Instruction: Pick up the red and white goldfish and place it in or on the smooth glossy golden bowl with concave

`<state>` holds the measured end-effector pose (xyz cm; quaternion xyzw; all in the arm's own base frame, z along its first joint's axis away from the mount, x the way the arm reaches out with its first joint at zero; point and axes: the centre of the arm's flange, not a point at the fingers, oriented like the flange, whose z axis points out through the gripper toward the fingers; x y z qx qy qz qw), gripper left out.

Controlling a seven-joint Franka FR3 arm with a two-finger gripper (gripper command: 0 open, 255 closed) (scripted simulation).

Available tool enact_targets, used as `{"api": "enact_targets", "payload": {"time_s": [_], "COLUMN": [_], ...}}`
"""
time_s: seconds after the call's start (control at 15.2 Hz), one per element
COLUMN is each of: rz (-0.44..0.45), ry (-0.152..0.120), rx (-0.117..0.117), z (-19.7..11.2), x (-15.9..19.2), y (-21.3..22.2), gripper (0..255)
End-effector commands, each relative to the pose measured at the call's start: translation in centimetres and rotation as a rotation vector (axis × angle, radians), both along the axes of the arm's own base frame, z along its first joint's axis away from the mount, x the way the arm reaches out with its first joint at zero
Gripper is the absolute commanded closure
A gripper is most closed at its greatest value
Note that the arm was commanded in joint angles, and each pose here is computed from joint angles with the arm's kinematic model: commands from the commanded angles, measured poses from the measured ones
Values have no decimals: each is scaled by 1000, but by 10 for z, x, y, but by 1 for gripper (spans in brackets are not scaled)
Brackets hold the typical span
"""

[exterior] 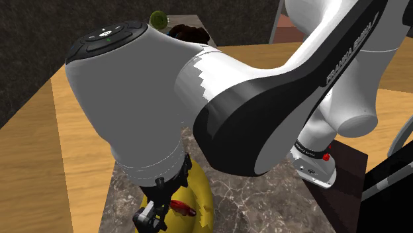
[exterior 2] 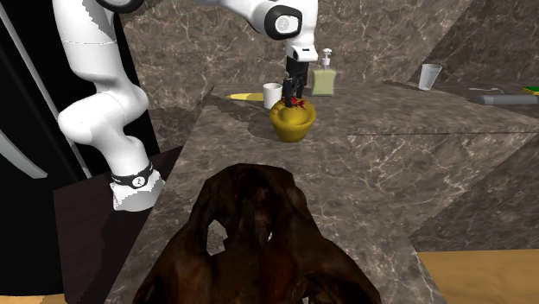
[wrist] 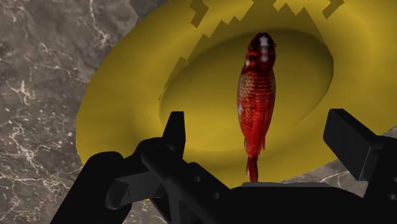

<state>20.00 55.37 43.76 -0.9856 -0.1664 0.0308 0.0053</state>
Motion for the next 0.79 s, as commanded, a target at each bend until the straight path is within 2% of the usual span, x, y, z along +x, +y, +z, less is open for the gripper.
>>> {"api": "enact_targets", "payload": {"time_s": [0.0, 0.2, 0.73], "rz": [0, 0, 0], "ry": [0, 0, 0], "rx": [0, 0, 0], "z": [13, 50, 50], "x": [1, 3, 3], "y": [0, 0, 0], "gripper": [0, 0, 0]}}
